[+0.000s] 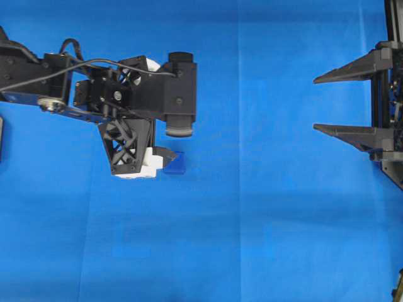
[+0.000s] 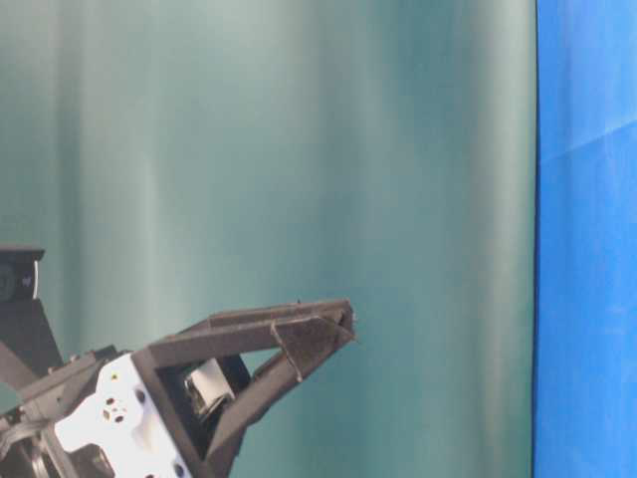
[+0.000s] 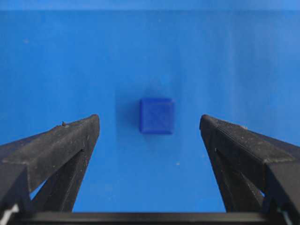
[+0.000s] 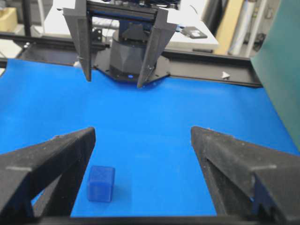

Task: Handover the blue block to the right arm after grasping it with the left arm, then place it in the designated position.
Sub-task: 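Move the open left gripper toward the blue cube and lower it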

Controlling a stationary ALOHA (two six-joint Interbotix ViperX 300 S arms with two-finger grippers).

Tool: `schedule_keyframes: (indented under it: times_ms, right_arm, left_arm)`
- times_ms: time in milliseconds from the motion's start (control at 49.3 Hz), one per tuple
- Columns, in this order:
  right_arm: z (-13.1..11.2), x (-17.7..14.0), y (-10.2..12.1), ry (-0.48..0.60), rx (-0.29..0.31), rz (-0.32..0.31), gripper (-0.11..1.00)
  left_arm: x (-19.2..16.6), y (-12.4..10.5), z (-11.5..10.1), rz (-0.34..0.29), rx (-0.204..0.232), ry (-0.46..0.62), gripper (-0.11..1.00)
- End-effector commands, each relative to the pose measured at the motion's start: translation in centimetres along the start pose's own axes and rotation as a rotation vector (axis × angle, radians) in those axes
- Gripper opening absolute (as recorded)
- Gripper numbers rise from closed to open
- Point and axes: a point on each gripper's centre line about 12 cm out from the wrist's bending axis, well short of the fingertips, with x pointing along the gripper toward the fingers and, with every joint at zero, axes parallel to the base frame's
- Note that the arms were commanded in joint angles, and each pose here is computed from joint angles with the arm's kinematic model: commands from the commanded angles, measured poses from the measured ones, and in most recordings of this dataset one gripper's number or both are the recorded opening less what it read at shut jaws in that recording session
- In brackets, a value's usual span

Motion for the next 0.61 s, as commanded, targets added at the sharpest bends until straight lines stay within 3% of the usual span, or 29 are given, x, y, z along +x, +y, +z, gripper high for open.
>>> schedule_keyframes:
  times_ms: [0,588]
  right_arm:
    - [0.94,0.30,0.04,-0.021,0.005,0.000,0.96]
    - [1.16,0.43,0.01,-0.025,0.006,-0.001,0.96]
  left_arm:
    - [-1.20,-0.17,1.15,-0.004,0.004,-0.041,0.92]
    - [-1.23,-0.16,1.11,-0.003,0.000,-0.052,0.92]
